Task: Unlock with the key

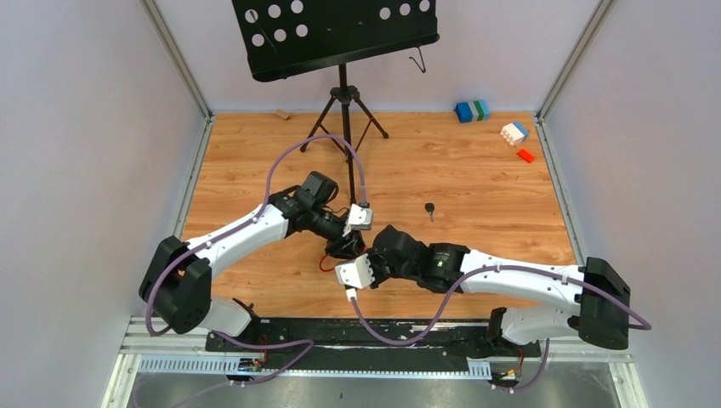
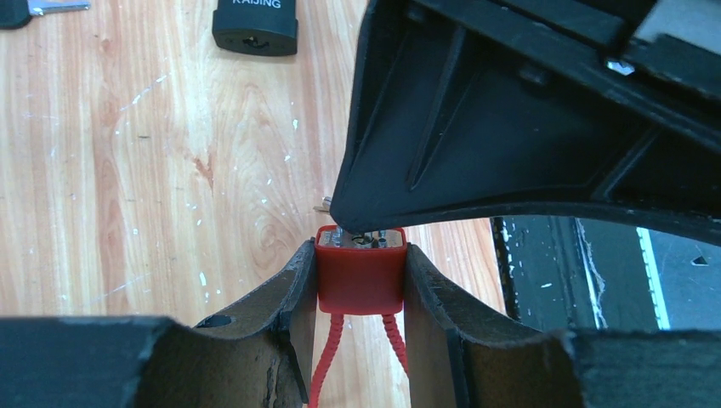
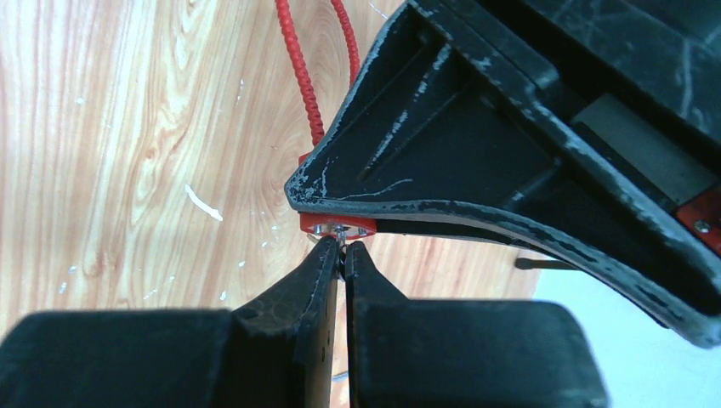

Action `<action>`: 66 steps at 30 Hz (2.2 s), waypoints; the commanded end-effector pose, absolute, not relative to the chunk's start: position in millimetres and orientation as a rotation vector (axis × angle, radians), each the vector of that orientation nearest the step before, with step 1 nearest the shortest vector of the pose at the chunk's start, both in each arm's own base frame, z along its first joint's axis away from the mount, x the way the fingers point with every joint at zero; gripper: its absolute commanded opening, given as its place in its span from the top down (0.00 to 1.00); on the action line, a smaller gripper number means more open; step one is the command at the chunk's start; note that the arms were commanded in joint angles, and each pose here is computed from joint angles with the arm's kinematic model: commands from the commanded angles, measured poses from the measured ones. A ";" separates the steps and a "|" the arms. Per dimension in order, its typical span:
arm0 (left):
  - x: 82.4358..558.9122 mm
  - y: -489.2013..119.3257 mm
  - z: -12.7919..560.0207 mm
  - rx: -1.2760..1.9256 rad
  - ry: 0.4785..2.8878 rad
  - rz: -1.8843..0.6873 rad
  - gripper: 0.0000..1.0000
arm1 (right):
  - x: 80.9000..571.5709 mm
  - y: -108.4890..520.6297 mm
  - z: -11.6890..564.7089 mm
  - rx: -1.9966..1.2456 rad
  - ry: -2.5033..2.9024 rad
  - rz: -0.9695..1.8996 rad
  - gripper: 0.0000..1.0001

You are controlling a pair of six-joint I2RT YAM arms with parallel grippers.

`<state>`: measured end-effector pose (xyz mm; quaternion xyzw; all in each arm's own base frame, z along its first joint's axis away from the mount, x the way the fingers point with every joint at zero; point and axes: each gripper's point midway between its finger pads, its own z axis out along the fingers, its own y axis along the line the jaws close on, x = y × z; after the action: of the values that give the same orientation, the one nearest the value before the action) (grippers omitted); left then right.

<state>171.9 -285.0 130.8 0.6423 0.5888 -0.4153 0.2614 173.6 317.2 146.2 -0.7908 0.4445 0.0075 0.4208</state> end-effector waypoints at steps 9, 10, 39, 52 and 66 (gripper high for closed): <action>214.3 -295.6 163.1 1.584 1.434 -0.839 1.00 | 167.6 332.3 165.8 -1.832 1.416 0.419 1.00; 216.5 -295.0 163.0 1.569 1.436 -0.824 1.00 | 168.7 332.1 166.5 -1.818 1.434 0.437 1.00; 210.1 -298.1 165.6 1.535 1.311 -0.839 1.00 | 195.8 317.3 188.6 -1.547 1.553 0.652 1.00; 193.9 -305.9 172.1 1.570 1.317 -1.003 0.88 | 202.5 306.0 198.2 -1.673 1.228 0.295 1.00; 197.2 -304.7 170.2 1.582 1.373 -1.028 0.33 | 194.4 305.3 200.8 -1.714 1.096 0.163 1.00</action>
<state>190.8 -299.1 155.7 0.6148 0.5596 -0.4034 0.3822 188.5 297.9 174.0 -0.7314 0.4825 0.0821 0.4748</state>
